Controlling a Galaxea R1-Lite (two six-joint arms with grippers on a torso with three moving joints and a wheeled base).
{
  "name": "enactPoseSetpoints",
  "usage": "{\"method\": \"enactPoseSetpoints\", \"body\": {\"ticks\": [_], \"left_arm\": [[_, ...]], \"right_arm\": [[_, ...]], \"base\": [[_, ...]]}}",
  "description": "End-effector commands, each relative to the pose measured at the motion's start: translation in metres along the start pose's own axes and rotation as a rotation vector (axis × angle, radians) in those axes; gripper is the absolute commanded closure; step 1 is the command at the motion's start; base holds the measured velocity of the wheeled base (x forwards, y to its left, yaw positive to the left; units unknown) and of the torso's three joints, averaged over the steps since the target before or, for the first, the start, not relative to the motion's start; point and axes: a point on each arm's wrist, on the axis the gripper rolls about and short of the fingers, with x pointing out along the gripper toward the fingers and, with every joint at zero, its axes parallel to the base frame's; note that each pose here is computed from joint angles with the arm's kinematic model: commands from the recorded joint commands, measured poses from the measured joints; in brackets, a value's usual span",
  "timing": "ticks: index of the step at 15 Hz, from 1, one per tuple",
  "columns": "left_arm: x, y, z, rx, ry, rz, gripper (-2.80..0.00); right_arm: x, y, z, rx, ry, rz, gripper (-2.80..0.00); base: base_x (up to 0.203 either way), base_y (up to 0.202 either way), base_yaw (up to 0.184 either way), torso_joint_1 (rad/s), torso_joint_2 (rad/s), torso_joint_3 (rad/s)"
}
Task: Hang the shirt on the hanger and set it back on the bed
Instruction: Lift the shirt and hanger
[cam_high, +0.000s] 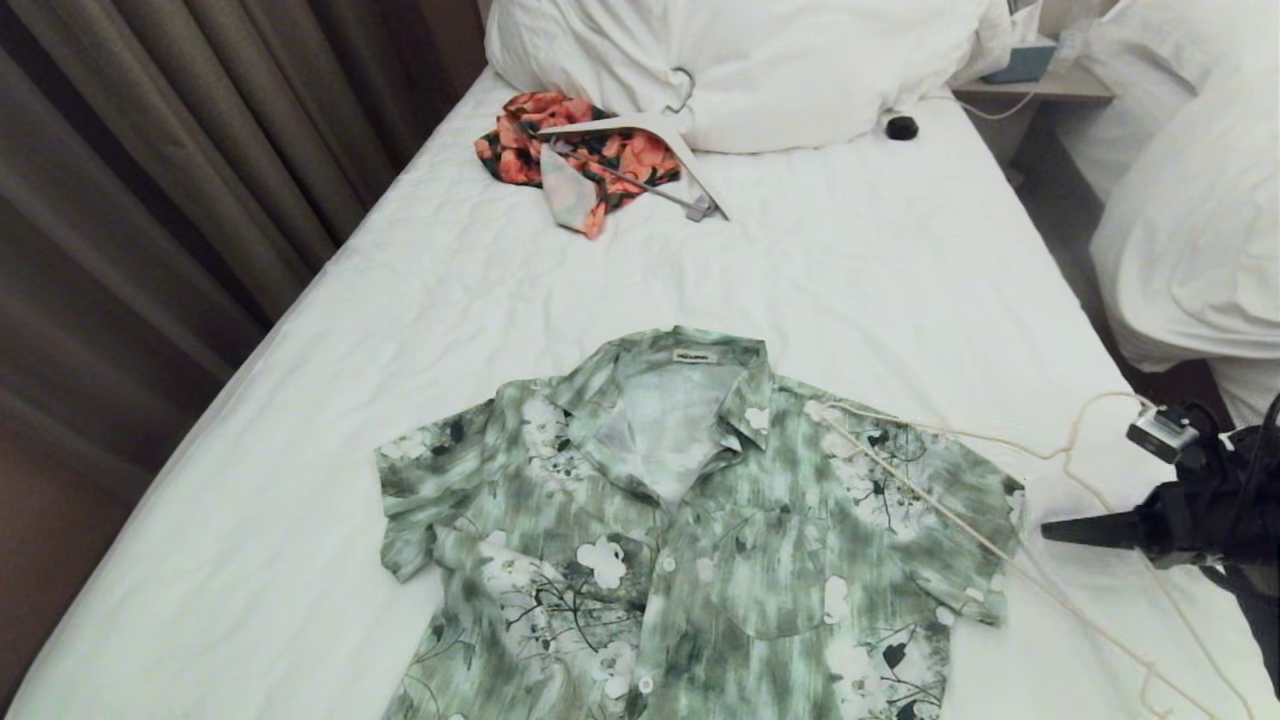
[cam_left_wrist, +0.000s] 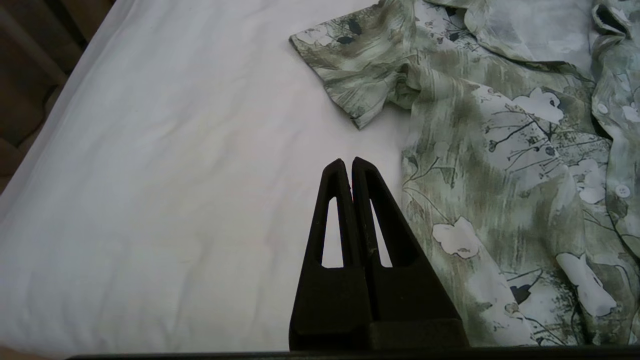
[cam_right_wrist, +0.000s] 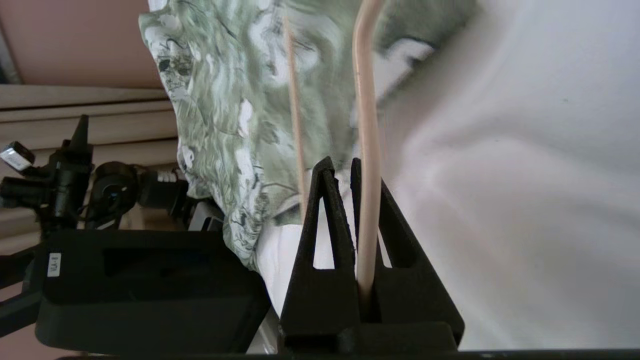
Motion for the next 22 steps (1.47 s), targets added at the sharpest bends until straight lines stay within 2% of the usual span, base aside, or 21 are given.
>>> {"method": "enactPoseSetpoints", "body": {"ticks": [1, 3, 7, 10, 13, 18, 22], "left_arm": [[0.0, 0.0, 0.0, 0.0, 0.002, 0.0, 0.0], [0.0, 0.0, 0.0, 0.0, 0.001, 0.0, 0.0], [0.0, 0.0, 0.0, 0.0, 0.003, 0.0, 0.0], [0.0, 0.0, 0.0, 0.0, 0.001, 0.0, 0.0], [0.0, 0.0, 0.0, 0.0, 0.003, 0.0, 0.0], [0.0, 0.0, 0.0, 0.0, 0.001, 0.0, 0.0], [0.0, 0.0, 0.0, 0.001, 0.002, 0.0, 0.0]], "right_arm": [[-0.011, 0.02, 0.004, -0.056, -0.029, -0.012, 0.0], [-0.02, 0.041, 0.008, -0.136, -0.053, -0.03, 0.0], [-0.031, 0.085, 0.013, -0.346, -0.074, -0.066, 0.0], [-0.029, 0.121, 0.015, -0.581, -0.057, -0.085, 0.0], [-0.025, 0.153, 0.012, -0.806, -0.048, -0.062, 0.0], [-0.003, 0.193, -0.007, -0.964, -0.004, 0.068, 0.0], [0.01, 0.195, -0.004, -1.121, -0.047, 0.087, 0.0]], "base": [[0.0, 0.0, 0.0, 0.0, 0.0, 0.0], [0.0, 0.0, 0.0, 0.0, 0.0, 0.0], [0.0, 0.0, 0.0, 0.0, 0.0, 0.0], [0.0, 0.0, 0.0, 0.0, 0.0, 0.0], [0.0, 0.0, 0.0, 0.0, 0.0, 0.0], [0.0, 0.0, 0.0, 0.0, 0.0, 0.0], [0.0, 0.0, 0.0, 0.0, 0.0, 0.0]]}}
